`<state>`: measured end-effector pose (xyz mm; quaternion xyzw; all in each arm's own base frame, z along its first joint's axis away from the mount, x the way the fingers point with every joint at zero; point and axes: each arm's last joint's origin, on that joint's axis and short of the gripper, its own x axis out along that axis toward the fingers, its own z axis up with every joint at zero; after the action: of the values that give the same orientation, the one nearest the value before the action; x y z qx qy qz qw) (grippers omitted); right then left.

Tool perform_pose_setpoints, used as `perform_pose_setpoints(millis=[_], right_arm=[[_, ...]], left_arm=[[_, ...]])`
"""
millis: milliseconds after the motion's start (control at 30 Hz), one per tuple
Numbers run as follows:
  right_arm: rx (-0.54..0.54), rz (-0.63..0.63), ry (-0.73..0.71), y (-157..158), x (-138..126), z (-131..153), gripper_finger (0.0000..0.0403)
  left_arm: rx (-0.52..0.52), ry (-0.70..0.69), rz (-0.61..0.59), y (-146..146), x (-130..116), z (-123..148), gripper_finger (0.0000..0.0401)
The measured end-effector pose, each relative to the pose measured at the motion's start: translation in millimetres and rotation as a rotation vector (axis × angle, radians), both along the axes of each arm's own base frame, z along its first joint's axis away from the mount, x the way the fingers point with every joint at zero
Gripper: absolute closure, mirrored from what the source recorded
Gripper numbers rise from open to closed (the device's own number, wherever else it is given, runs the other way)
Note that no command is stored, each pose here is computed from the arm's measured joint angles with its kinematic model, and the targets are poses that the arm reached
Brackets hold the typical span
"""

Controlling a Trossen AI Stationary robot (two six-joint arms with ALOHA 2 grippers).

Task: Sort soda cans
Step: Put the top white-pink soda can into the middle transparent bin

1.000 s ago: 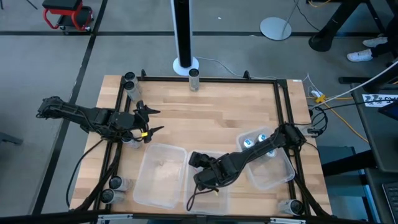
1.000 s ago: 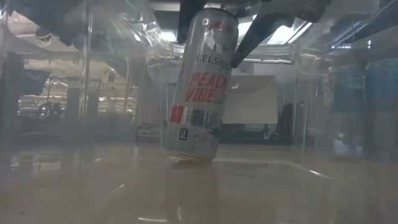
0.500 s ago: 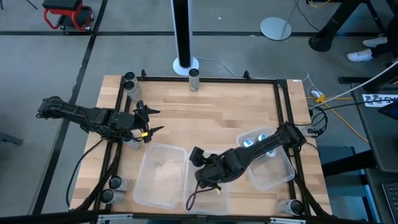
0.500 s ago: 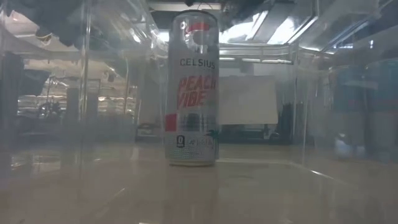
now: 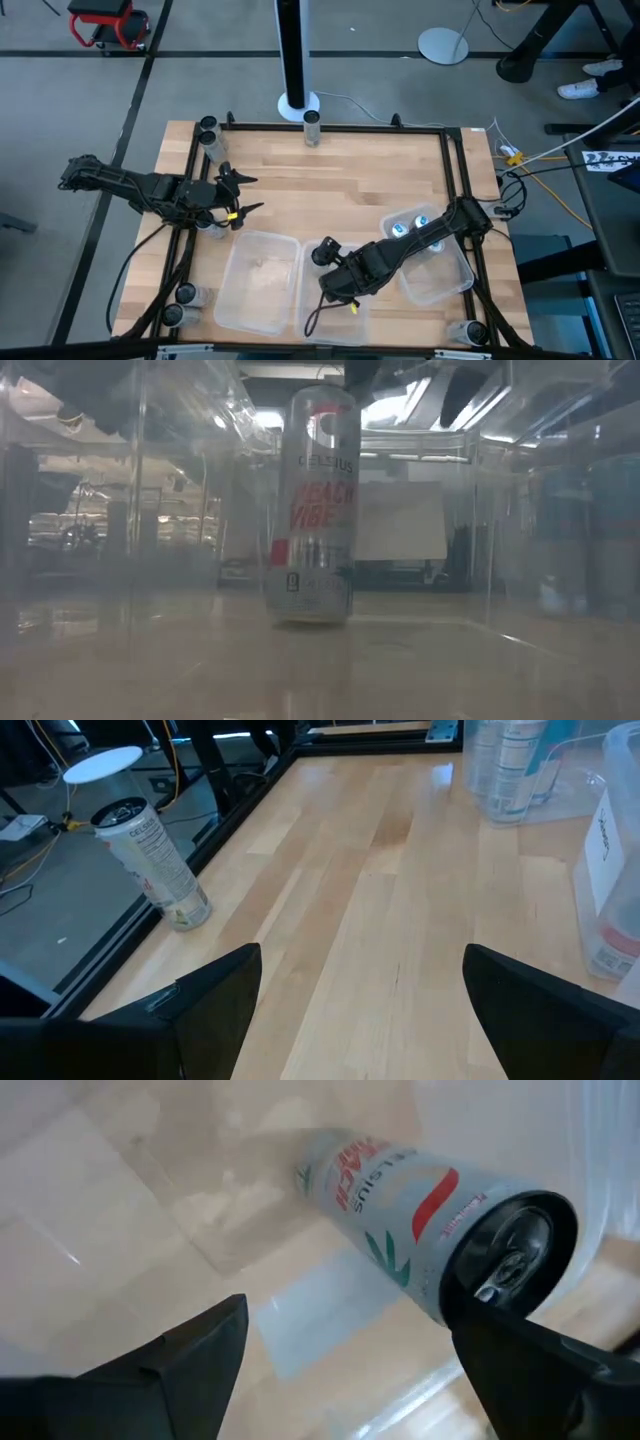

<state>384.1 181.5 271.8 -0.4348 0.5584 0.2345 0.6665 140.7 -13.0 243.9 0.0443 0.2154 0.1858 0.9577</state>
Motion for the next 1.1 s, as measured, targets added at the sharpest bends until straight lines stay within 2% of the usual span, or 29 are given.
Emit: perform_pose_setpoints(millis=[233, 567, 833, 1100], right_arm=[[-0.089, -0.041, -0.013, -10.1, 2.4, -1.5, 0.0061], [-0.038, -0.013, -0.027, -6.4, 3.9, 4.9, 0.0062], [0.001, -0.064, -0.063, -6.5, 3.1, 25.7, 0.0062], [0.08, -0.101, 0.035, -6.4, -4.0, 25.3, 0.0062]], left_arm=[[0.0, 0.0, 0.0, 0.0, 0.0, 0.0, 0.0068], [0.0, -0.001, 0.0, 0.0, 0.0, 0.0, 0.0068], [-0.001, -0.001, 0.0, 0.0, 0.0, 0.0, 0.0068], [0.0, 0.0, 0.0, 0.0, 0.0, 0.0, 0.0068]])
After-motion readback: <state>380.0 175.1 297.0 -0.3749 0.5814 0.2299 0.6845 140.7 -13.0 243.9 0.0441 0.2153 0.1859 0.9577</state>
